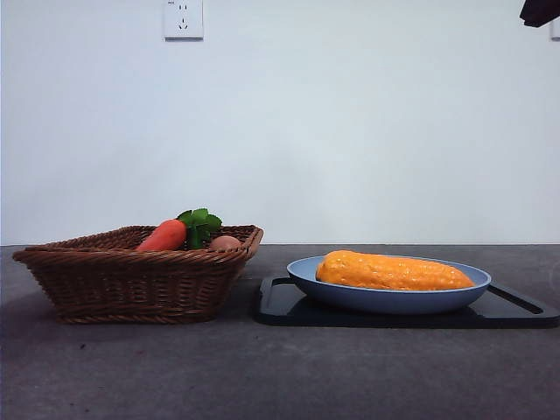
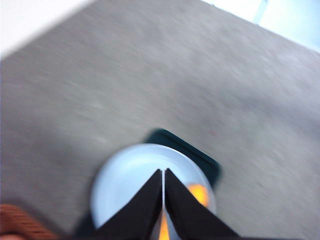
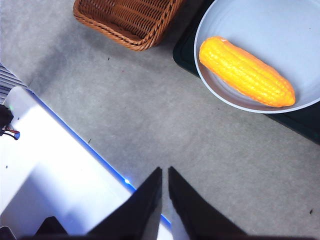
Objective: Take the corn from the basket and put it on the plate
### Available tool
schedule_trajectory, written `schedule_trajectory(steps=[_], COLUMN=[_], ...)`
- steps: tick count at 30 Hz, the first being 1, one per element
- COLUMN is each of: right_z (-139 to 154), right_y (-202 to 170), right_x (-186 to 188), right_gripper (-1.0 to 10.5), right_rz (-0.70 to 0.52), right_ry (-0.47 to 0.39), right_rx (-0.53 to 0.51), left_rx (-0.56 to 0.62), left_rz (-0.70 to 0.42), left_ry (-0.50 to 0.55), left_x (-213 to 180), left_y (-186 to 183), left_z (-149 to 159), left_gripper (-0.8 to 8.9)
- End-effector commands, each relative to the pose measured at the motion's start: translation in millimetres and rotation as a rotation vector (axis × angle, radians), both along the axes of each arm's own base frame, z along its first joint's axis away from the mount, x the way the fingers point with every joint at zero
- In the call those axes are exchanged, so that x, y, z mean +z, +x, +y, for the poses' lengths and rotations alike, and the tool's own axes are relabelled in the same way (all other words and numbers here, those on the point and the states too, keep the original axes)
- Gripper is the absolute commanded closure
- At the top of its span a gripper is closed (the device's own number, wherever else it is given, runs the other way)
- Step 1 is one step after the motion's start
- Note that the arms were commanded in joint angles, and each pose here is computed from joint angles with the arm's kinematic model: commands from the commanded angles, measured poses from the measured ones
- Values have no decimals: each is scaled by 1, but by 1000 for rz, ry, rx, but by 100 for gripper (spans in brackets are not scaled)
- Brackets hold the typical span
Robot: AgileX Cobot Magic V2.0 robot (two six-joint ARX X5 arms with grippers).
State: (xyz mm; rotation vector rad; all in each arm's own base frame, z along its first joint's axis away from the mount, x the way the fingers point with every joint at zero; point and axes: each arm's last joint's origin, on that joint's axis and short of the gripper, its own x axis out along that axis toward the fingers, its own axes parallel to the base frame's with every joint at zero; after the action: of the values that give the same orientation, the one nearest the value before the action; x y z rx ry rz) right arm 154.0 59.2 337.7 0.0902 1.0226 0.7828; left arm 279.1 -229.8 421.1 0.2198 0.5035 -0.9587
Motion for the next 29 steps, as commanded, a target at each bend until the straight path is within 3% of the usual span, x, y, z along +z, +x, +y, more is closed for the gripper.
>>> schedule_trajectory(steps=[1, 9, 15, 21, 29], right_z=[1, 1, 1, 1, 1], right_y=[2, 2, 2, 2, 2], right_x=[3, 3, 3, 3, 3], right_gripper=[945, 945, 945, 945, 945], right_rz=[-19, -19, -19, -19, -19], right_ry=[4, 4, 4, 4, 4], right_rx=[18, 18, 18, 18, 18], left_rx=[41, 273, 469, 630, 718], left_rz=[-126, -271, -354, -452, -594], left_ry=[-55, -120, -124, -126, -162], left_x=[32, 81, 88, 56, -17], left_y=[-5, -33, -74, -117, -149], left_z=[26, 122, 183, 219, 231], left_gripper=[806, 806, 806, 806, 806])
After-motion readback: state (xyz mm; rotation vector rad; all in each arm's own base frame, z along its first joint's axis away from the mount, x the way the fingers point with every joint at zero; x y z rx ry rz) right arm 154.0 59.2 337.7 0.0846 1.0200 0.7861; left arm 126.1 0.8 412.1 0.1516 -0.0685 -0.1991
